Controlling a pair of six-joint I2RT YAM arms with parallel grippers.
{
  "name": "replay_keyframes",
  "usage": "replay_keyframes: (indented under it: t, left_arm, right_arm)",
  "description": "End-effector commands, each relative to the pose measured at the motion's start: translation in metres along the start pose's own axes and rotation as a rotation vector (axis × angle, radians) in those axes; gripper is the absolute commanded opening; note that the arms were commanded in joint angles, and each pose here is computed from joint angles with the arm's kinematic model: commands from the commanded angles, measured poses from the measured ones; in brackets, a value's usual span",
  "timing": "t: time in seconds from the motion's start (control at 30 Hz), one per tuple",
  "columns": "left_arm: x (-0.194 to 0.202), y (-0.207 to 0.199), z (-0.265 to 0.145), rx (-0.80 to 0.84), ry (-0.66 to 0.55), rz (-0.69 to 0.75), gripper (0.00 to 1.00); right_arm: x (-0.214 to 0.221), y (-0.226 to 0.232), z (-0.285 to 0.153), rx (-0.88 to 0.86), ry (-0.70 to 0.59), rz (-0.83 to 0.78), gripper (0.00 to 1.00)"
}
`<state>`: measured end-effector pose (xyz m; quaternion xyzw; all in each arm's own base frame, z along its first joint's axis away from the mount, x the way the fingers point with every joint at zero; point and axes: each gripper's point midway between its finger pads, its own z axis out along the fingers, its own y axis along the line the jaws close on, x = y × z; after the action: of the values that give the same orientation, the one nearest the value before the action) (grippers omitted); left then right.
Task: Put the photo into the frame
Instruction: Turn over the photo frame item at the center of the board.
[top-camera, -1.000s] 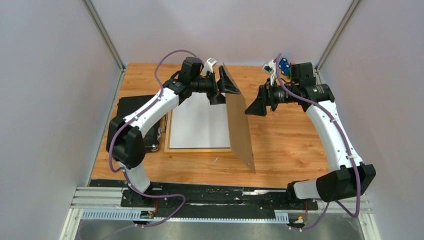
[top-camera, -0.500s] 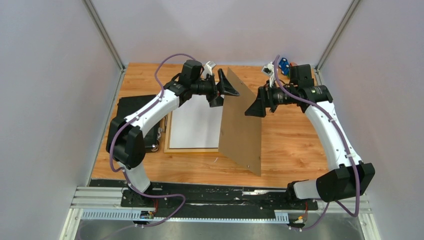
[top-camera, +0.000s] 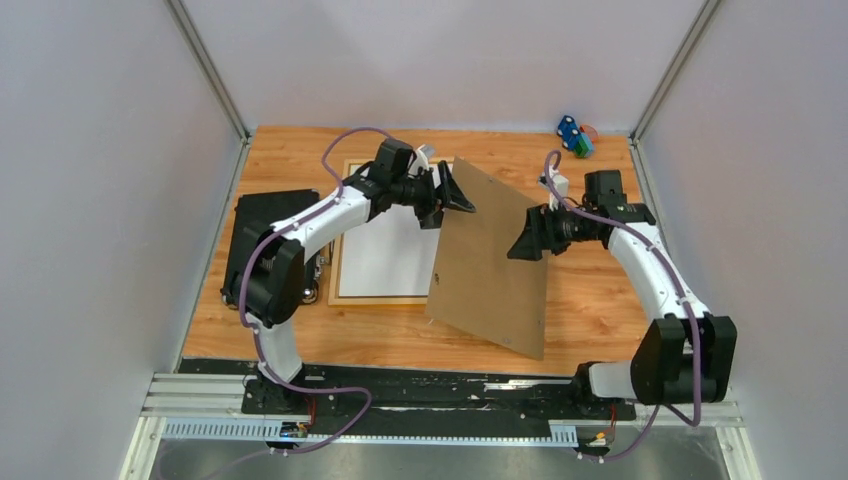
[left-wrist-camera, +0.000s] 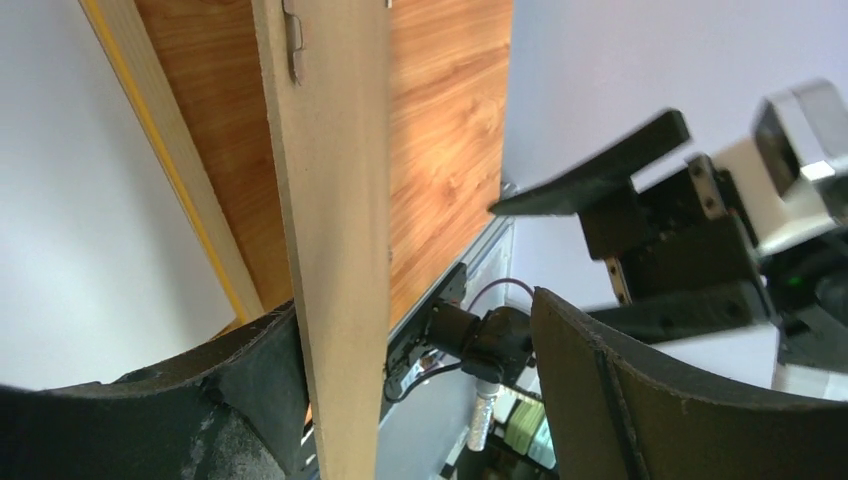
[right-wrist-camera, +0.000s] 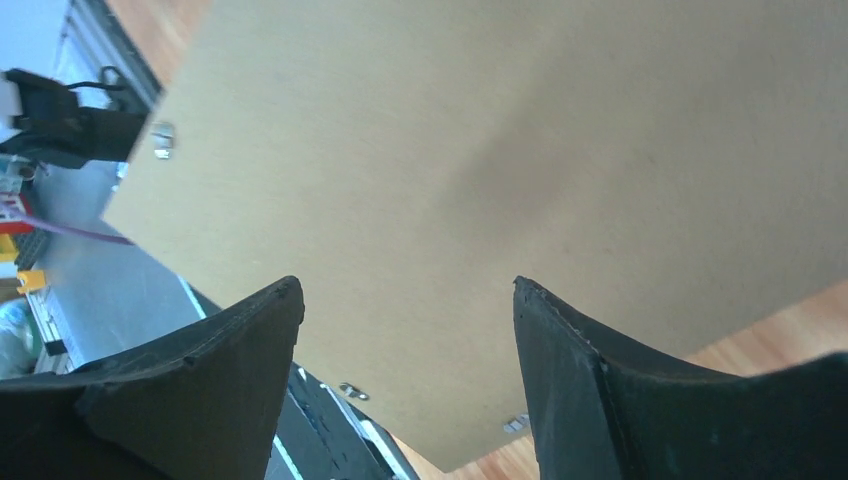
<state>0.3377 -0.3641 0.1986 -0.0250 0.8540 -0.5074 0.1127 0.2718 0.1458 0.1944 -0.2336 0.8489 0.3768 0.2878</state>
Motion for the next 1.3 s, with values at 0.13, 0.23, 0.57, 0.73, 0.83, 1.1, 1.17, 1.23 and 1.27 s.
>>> replay_keyframes:
  t: [0.13,0.23,0.57,0.73,0.83,1.1,1.17,1.23,1.27]
  left_arm:
    - [0.010,0.010,0.031,0.046,0.039,0.054,0.80]
    - [0.014,0.014,0.041,0.049,0.063,0.052,0.80]
    - [0.019,0.030,0.064,0.057,0.103,0.031,0.82]
    - [0.019,0.030,0.067,0.060,0.110,0.032,0.83]
    - [0.020,0.032,0.069,0.062,0.116,0.031,0.84]
    - [0.020,0.026,0.075,0.122,0.126,0.048,0.80]
    - [0.021,0.023,0.077,0.145,0.130,0.052,0.79]
    - [0.023,0.019,0.079,0.172,0.134,0.054,0.78]
    - [0.025,0.017,0.079,0.187,0.136,0.051,0.77]
  right_arm:
    - [0.033,-0.120,-0.018,0.182,-0.056,0.167,0.72]
    - [0.055,-0.145,-0.020,0.215,-0.032,0.262,0.72]
    - [0.103,-0.197,-0.023,0.306,0.057,0.409,0.73]
    - [0.111,-0.212,-0.033,0.322,0.033,0.445,0.73]
    - [0.114,-0.216,-0.036,0.329,0.032,0.451,0.73]
    - [0.114,-0.211,-0.031,0.277,0.020,0.473,0.73]
    - [0.112,-0.207,-0.029,0.249,0.007,0.478,0.73]
    - [0.108,-0.202,-0.025,0.203,-0.010,0.487,0.73]
    - [0.107,-0.200,-0.024,0.186,-0.016,0.490,0.73]
